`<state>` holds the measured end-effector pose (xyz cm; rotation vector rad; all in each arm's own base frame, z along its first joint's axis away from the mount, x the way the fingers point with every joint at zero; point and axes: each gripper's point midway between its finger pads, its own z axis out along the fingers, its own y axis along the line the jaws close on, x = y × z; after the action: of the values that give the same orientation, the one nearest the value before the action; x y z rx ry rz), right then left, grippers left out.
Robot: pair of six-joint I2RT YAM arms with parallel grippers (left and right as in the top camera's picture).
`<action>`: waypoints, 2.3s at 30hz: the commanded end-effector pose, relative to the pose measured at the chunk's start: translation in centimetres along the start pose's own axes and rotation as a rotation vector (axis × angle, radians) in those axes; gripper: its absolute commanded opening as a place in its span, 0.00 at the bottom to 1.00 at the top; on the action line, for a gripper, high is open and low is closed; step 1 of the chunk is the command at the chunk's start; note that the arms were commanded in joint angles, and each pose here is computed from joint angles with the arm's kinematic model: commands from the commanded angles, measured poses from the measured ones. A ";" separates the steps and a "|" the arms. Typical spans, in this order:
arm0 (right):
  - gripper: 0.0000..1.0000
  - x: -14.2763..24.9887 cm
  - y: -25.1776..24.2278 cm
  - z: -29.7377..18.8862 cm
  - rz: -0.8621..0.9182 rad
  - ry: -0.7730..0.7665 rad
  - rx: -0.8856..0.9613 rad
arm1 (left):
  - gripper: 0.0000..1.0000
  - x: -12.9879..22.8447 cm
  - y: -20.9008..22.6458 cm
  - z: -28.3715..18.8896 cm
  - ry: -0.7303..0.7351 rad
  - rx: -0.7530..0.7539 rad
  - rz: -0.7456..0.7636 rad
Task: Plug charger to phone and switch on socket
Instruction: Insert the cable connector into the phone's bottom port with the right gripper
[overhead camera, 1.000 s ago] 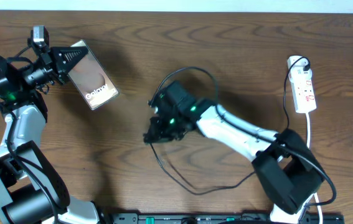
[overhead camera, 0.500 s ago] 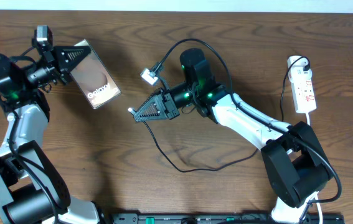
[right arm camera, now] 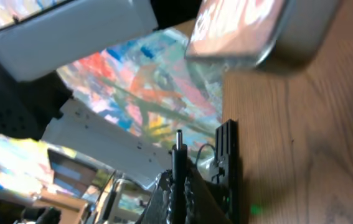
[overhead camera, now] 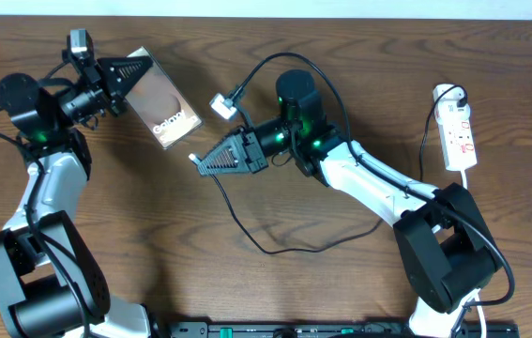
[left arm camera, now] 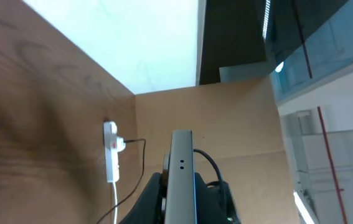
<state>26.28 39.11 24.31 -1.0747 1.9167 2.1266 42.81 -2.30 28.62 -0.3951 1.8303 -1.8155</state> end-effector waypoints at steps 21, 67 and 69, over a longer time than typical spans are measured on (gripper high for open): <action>0.01 -4.2 0.3 -0.6 0.119 -0.178 0.055 | 0.08 -0.5 -2.5 0.2 -0.025 0.032 0.039; 0.01 -5.4 -0.6 -1.0 0.249 -0.262 0.083 | 0.07 -0.1 -2.1 0.2 0.000 0.023 -0.037; 0.01 -5.4 -0.8 -1.1 0.260 -0.267 0.089 | 0.07 -0.1 -2.1 0.2 0.001 0.023 -0.037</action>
<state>29.45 40.33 26.37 -0.6355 2.0888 2.1893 43.24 -2.04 29.15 -0.4779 1.8017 -1.8460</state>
